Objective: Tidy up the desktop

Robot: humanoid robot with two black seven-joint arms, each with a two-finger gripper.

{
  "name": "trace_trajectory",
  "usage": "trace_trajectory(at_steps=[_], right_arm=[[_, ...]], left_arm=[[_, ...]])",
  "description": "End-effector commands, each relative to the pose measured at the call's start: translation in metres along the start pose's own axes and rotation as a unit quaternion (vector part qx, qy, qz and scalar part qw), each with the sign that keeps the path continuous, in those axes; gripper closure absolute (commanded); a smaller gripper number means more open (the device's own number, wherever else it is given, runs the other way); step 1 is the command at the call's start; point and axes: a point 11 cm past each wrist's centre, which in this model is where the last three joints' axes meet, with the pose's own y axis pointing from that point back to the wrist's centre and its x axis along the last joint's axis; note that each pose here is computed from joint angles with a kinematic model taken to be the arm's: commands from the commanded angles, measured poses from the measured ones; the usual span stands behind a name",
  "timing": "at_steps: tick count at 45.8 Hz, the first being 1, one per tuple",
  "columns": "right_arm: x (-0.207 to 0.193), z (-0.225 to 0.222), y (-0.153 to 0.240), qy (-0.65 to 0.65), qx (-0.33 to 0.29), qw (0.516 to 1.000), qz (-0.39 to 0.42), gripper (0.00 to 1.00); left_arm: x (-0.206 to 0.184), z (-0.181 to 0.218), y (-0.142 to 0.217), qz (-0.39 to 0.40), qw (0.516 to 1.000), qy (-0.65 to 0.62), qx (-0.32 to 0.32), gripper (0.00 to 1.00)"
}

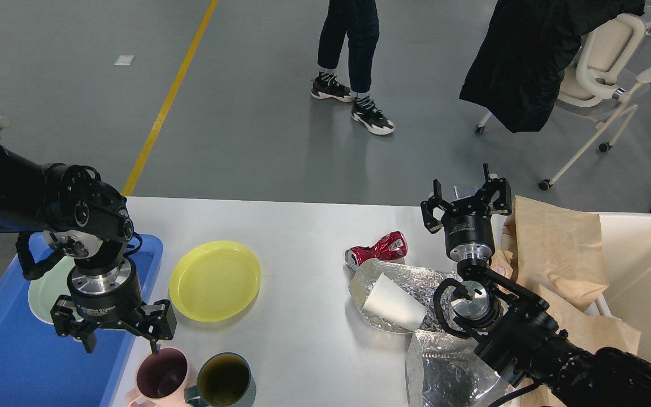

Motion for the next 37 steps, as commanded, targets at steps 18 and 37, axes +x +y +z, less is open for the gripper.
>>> trace_trajectory(at_steps=[18,37], right_arm=[[-0.001,0.000,0.000,-0.002,0.000,1.000,0.000,0.00],[-0.002,0.001,0.000,-0.003,-0.001,1.000,-0.002,0.00]], left_arm=[[0.023,0.003,0.010,0.039,0.999,0.002,-0.006,0.03],[0.020,0.003,0.003,0.031,1.000,0.003,-0.005,0.03]])
